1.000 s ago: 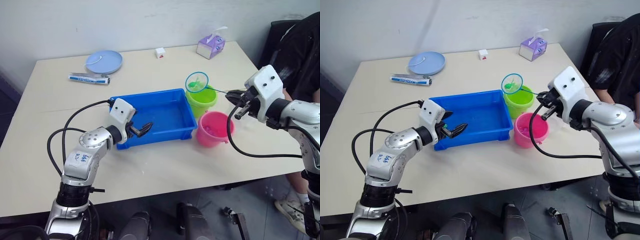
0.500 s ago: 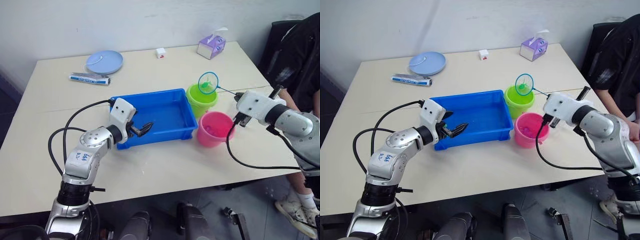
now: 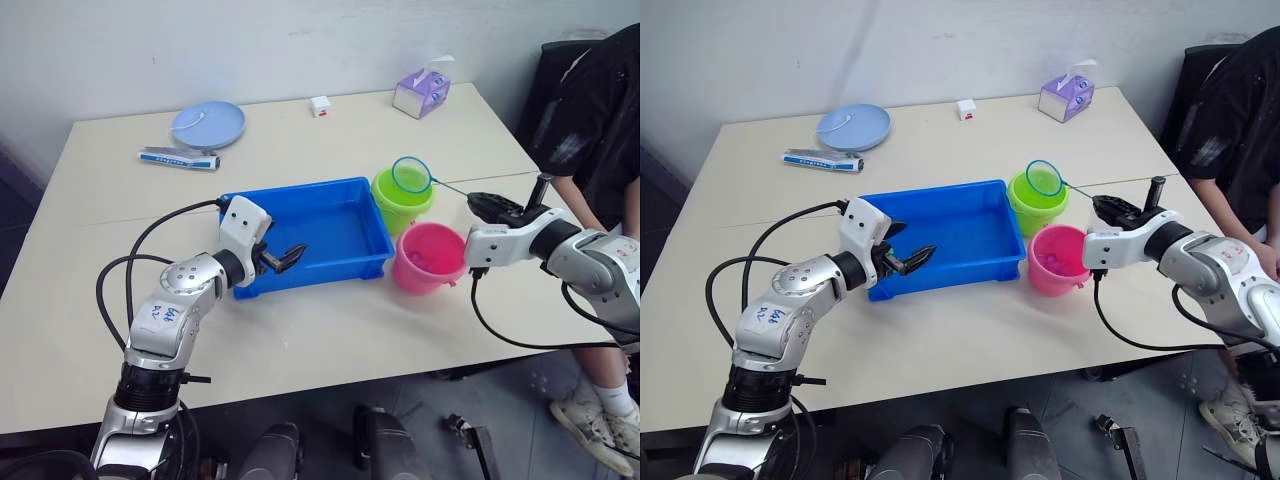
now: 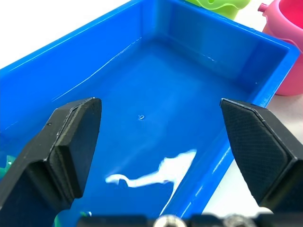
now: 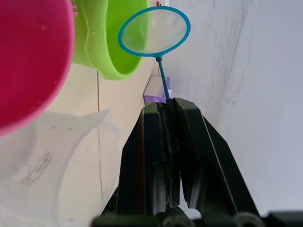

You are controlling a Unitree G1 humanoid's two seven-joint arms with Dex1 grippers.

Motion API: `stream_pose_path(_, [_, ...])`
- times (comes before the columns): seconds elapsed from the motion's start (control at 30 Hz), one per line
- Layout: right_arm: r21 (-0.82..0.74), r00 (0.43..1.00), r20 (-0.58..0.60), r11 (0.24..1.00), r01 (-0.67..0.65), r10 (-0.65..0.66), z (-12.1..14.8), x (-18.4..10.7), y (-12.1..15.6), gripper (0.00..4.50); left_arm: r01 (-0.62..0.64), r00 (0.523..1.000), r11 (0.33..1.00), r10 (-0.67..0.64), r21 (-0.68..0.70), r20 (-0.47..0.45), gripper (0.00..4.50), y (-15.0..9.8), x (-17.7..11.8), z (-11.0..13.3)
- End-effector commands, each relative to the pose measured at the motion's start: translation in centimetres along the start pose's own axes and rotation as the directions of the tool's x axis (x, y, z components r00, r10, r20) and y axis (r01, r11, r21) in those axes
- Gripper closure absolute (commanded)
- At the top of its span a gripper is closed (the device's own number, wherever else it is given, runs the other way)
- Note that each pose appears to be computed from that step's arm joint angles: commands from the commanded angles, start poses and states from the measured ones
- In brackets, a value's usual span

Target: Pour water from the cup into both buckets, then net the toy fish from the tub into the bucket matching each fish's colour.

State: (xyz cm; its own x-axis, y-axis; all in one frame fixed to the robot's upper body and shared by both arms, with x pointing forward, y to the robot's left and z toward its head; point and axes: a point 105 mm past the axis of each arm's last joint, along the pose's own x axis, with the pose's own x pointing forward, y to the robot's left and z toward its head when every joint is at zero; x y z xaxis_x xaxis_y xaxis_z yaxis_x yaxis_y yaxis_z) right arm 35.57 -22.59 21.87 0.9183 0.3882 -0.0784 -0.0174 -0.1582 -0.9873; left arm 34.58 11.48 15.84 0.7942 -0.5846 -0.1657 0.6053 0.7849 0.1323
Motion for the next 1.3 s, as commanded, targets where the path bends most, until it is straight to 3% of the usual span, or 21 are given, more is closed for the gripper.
stream_pose_path(0.03, [-0.002,0.996,-0.020,0.996,0.092,-0.092,-0.6,0.1,-2.6,3.74,0.001,0.999,1.000,-0.003,0.030,0.051,0.20,-0.1,-0.1,1.4])
stream_pose_path(0.13, [0.151,0.991,-0.017,0.980,0.133,-0.132,-0.4,0.5,-4.8,3.74,-0.004,0.999,1.000,0.002,0.031,0.047,0.20,-0.1,-0.3,1.3])
stream_pose_path(0.23, [0.363,0.987,0.056,0.924,0.122,-0.152,1.6,1.0,-7.0,3.74,-0.024,0.999,0.999,0.023,0.030,0.035,0.20,0.1,-0.7,1.0])
stream_pose_path(0.33, [0.533,0.982,0.154,0.846,0.013,-0.113,4.1,1.5,-7.8,3.74,-0.078,0.997,0.997,0.077,0.016,0.006,0.20,0.4,-1.2,0.6])
stream_pose_path(0.43, [0.596,0.973,0.224,0.798,-0.090,-0.058,6.1,1.9,-7.8,3.74,-0.132,0.991,0.991,0.132,-0.004,-0.019,0.20,0.6,-1.9,0.3])
stream_pose_path(0.5, [0.660,0.951,0.308,0.716,-0.227,0.017,7.9,2.3,-7.2,3.74,-0.181,0.983,0.983,0.180,-0.017,-0.031,0.20,0.7,-2.6,0.2])
stream_pose_path(0.67, [0.623,0.912,0.396,0.699,-0.352,0.106,9.5,3.7,-6.4,3.74,-0.281,0.958,0.958,0.278,-0.047,-0.069,0.20,1.0,-4.4,-0.9])
stream_pose_path(0.87, [0.545,0.839,0.491,0.669,-0.505,0.234,11.1,5.4,-3.3,3.74,-0.354,0.931,0.933,0.344,-0.069,-0.122,0.20,0.7,-6.1,-2.2])
stream_pose_path(1.3, [0.436,0.702,0.620,0.590,-0.679,0.350,14.5,7.6,0.1,3.74,-0.512,0.853,0.851,0.487,-0.117,-0.188,0.20,0.9,-8.6,-3.7])
